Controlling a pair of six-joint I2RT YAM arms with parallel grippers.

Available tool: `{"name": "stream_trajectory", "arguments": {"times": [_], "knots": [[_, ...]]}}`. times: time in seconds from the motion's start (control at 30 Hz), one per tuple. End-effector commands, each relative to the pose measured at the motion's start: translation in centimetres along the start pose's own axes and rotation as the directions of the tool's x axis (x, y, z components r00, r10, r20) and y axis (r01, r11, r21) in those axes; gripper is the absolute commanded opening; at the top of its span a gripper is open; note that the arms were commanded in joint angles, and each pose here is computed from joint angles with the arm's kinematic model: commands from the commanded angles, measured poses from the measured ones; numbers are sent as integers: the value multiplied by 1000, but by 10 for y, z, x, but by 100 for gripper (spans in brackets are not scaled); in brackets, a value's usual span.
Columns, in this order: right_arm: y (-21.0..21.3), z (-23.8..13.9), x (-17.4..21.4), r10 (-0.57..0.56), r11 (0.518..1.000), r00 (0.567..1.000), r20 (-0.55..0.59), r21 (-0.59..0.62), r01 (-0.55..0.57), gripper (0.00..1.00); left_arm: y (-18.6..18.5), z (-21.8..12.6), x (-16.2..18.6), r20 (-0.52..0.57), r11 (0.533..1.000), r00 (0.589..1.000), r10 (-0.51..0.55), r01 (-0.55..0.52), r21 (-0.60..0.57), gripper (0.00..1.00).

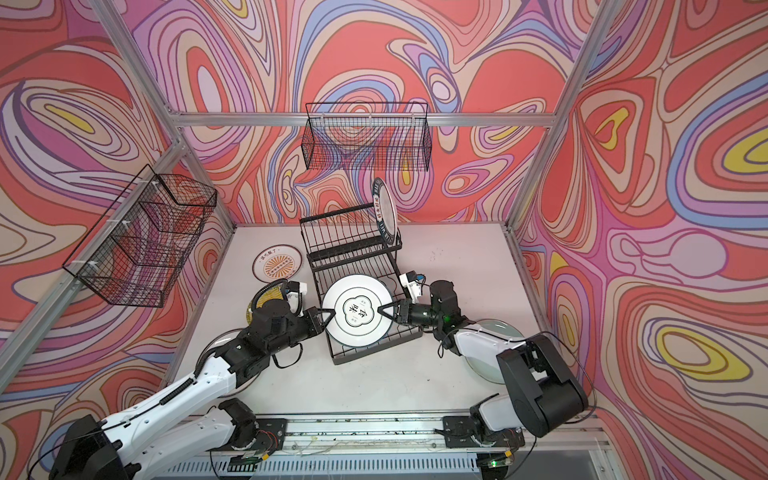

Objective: Load the plates into the dish rack

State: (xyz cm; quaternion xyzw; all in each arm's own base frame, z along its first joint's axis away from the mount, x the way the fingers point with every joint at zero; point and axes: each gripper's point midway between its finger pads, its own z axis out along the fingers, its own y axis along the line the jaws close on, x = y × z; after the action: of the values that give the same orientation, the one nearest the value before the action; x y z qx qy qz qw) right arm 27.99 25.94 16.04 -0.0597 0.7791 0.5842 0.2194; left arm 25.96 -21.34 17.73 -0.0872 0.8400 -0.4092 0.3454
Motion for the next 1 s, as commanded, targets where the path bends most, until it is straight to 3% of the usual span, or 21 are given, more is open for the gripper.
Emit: {"name": "stream_trajectory", "arguments": {"times": [0.0, 0.17, 0.37, 0.5, 0.73, 0.97], "knots": [[18, 10, -3, -88, 996, 996, -23, -33, 87, 0, -2, 1, -2, 7, 999, 999, 47, -47, -15, 12], [20, 9, -7, -119, 993, 992, -30, -2, 119, 0, 6, -7, -5, 6, 994, 997, 74, -73, -85, 23], [19, 0, -6, -168, 982, 985, -46, 79, 172, 0, 22, -18, -8, -26, 966, 991, 133, -135, -221, 28], [26, -9, -12, -218, 967, 976, -28, 126, 220, 0, 22, -25, -10, -43, 954, 986, 162, -167, -247, 40], [41, -14, -20, -270, 956, 963, -3, 116, 268, 0, 19, -45, -19, -37, 931, 973, 229, -230, -283, 41], [76, -29, -30, -411, 908, 911, 24, 105, 406, 0, 26, -56, -11, -18, 939, 974, 227, -223, -262, 43]]}}
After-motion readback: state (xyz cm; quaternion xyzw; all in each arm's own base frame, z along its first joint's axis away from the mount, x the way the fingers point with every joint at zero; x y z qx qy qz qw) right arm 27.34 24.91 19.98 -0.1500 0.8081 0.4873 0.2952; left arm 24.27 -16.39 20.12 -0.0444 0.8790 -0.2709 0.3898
